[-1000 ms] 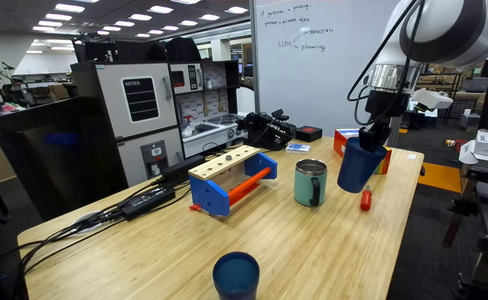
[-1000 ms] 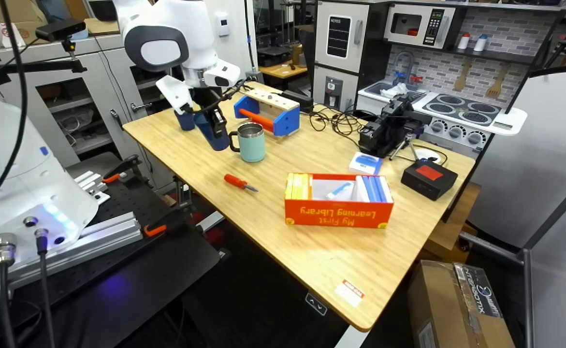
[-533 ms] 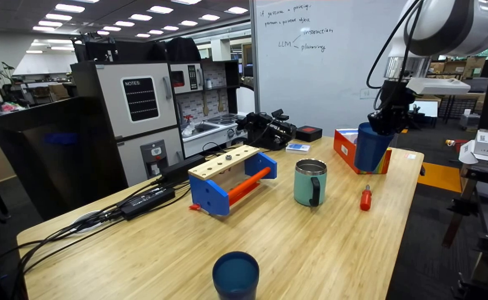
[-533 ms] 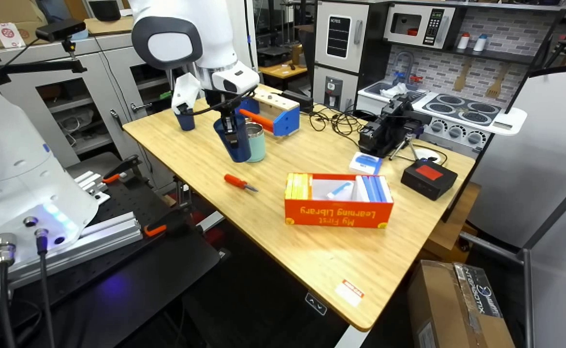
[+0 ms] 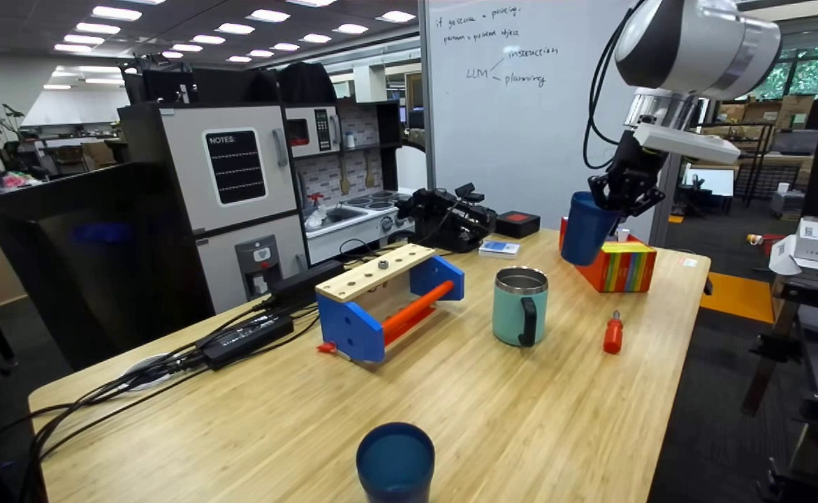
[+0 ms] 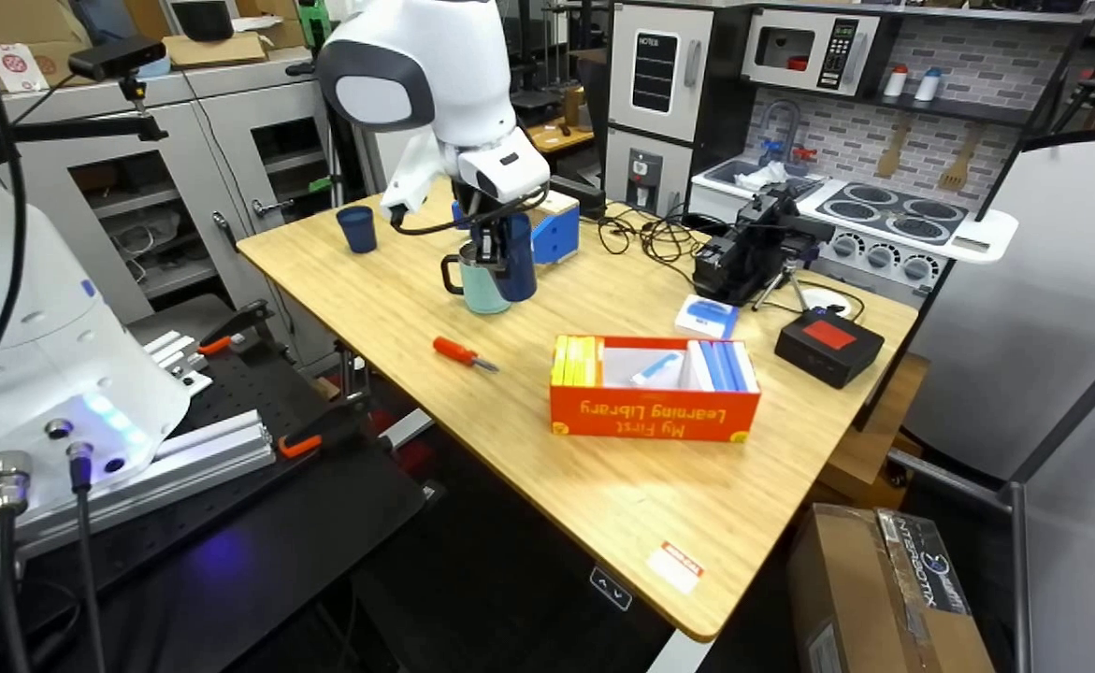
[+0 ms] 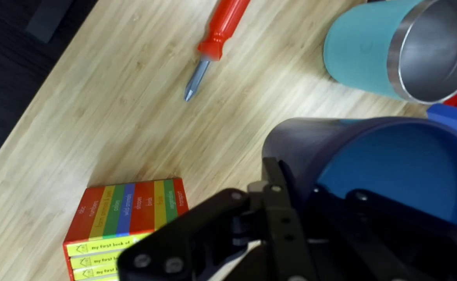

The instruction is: Move the blue cup that's closest to the flask to the right side of the flask

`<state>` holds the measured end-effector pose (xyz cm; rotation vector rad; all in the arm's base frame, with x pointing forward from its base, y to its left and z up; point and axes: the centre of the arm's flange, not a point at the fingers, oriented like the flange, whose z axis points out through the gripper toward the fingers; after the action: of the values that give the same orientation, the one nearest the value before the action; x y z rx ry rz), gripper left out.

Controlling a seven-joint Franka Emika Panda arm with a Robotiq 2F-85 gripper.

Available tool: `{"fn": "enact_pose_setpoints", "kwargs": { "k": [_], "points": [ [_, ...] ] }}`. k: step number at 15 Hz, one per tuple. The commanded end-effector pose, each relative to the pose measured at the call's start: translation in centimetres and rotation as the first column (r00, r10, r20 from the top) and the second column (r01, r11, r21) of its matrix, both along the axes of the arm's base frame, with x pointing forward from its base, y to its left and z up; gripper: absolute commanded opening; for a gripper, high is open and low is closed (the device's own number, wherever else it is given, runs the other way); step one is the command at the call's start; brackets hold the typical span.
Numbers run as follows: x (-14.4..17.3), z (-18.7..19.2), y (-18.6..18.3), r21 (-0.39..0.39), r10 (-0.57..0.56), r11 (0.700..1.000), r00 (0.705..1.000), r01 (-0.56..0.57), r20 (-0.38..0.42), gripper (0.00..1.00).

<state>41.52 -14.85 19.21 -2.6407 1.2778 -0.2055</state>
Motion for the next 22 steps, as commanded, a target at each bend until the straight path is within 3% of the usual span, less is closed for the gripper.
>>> {"fn": "enact_pose_setpoints", "kwargs": {
  "k": [1, 14, 15, 17, 22],
  "points": [
    [1.5, -2.7, -1.5, 0.034, -0.079, 0.996, 0.997, 0.078, 0.011, 0.01],
    [5.2, -9.5, -2.5, 0.06, -0.157, 0.985, 0.985, 0.161, -0.064, 0.01],
    [5.4, -9.5, -2.4, 0.066, -0.157, 0.985, 0.985, 0.162, -0.065, 0.29],
    [5.5, -9.6, -2.4, 0.068, -0.16, 0.984, 0.985, 0.164, -0.066, 0.35],
    [5.1, -9.4, -1.9, 0.067, -0.162, 0.984, 0.985, 0.166, -0.058, 0.72]
  ]
}}
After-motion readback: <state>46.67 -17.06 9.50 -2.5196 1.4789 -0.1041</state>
